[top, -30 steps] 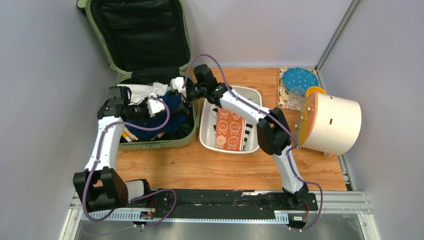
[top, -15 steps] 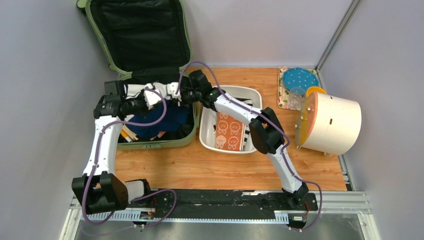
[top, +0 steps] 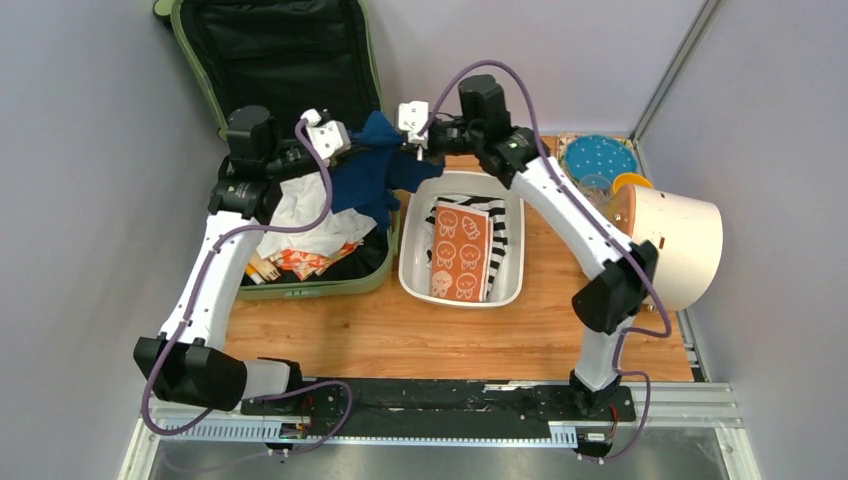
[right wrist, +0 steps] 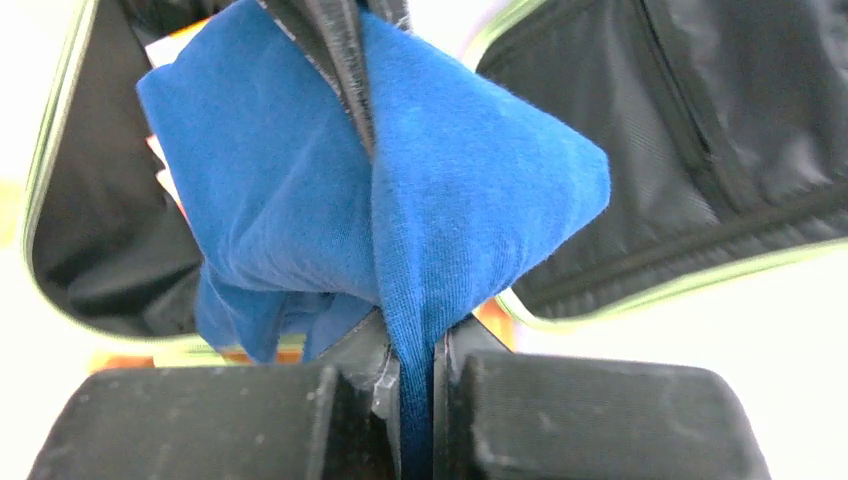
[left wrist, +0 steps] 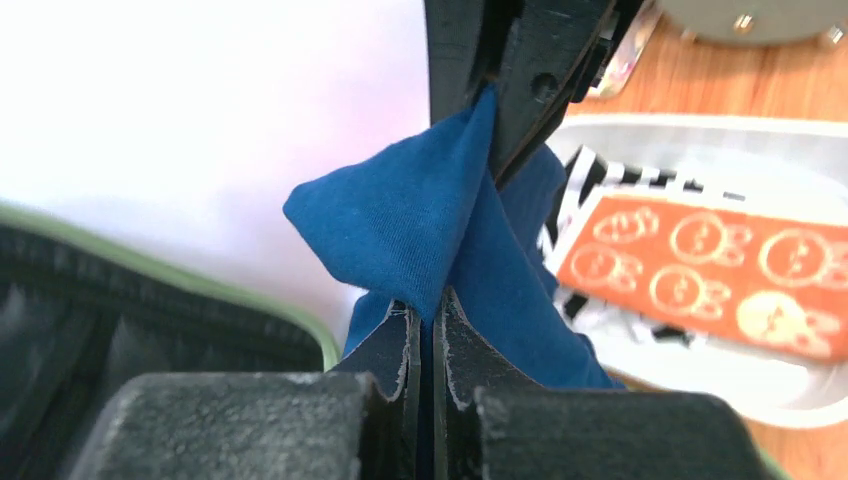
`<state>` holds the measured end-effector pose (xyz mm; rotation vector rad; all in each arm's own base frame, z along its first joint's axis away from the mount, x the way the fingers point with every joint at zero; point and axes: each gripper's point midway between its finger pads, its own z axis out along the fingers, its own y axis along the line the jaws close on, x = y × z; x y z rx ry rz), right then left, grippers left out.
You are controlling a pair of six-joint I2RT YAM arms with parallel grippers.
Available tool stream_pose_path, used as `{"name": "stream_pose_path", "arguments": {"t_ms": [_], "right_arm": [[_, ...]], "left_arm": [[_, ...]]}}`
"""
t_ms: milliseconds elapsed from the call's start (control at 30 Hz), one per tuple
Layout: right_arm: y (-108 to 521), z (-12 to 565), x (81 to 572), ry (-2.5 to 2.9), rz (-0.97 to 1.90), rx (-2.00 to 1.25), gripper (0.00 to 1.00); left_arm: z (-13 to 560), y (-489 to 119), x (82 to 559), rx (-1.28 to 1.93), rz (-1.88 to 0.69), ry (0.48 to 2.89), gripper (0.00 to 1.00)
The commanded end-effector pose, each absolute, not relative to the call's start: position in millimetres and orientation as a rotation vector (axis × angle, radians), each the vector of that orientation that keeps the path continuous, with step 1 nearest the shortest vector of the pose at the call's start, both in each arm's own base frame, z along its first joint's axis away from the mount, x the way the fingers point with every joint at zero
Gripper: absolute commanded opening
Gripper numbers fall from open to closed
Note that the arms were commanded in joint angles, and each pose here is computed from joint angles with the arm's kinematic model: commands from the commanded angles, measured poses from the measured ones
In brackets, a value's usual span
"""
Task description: Open, take out, and arrange the luggage
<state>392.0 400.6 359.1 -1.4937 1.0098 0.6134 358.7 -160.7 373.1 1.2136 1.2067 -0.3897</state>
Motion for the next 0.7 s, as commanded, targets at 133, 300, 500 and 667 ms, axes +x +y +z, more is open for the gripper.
{"name": "stream_pose_path", "arguments": {"t_ms": [133, 300, 500, 667], "right_arm": [[282.8, 370.3, 356.8, 1.158, 0.22, -1.645, 0.0], [237.4, 355.8, 318.6, 1.306, 0.162, -1.705, 0.0], [194.7, 321.4, 263.9, 1.522, 0.208, -1.759, 0.0], [186.3, 273.2, 235.6, 1.663, 0.33, -1.785, 0.0]], "left_arm": [[391.1, -229.5, 348.2, 1.201, -0.595, 1.152, 0.0], [364.2, -267.6, 303.6, 1.304, -0.741, 1.117, 0.0], [323.5, -288.9, 265.8, 1.372, -0.868, 1.172, 0.0], [275.6, -294.7, 249.9, 1.406, -0.932, 1.266, 0.0]]}}
